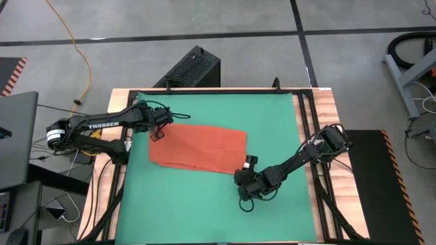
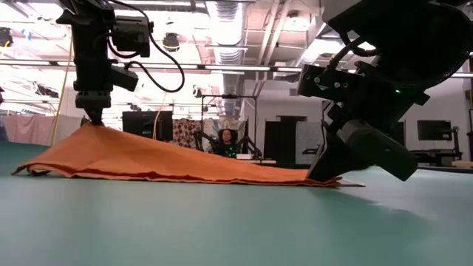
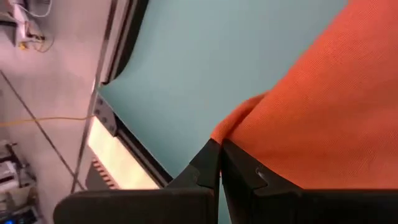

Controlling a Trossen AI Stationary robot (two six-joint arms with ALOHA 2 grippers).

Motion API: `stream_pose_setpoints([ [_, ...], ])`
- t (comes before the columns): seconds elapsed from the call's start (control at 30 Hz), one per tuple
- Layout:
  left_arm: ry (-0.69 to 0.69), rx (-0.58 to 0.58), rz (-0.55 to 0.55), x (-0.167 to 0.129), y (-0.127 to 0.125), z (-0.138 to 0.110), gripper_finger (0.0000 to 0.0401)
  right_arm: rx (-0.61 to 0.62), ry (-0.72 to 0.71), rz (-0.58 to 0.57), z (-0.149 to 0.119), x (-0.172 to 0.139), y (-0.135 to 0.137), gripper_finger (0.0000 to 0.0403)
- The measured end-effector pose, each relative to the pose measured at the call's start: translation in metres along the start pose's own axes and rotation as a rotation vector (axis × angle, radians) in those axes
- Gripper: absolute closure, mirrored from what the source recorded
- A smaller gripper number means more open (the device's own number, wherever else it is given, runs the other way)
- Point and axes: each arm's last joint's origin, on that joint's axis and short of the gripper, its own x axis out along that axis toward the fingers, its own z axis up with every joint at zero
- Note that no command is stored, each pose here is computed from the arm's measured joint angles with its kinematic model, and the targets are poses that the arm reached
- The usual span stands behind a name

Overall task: Roll towel
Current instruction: Fold the orange towel

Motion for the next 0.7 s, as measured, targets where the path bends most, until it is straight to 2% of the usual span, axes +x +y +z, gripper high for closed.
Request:
stream_pose_setpoints([
  [0.1, 0.003, 0.006, -0.036, 0.0, -0.001, -0.0001, 0.0401, 0.0, 0.001, 0.0, -0.0003, 0.0002, -0.0001, 0.0388],
  [0.3, 0.011, 0.044, -0.177, -0.0005, -0.0051, -0.0004, 0.0401, -0.001, 0.002, 0.0, -0.0004, 0.0002, -0.0001, 0.0388],
  [0.47, 0.013, 0.072, -0.17, -0.0004, -0.0049, -0.0008, 0.0397, -0.001, 0.004, 0.004, -0.0005, 0.0003, 0.0, 0.0388],
  [0.7, 0.051, 0.118, -0.226, -0.0009, -0.006, -0.005, 0.0344, 0.001, 0.005, 0.004, -0.0007, 0.0003, 0.0001, 0.0388],
])
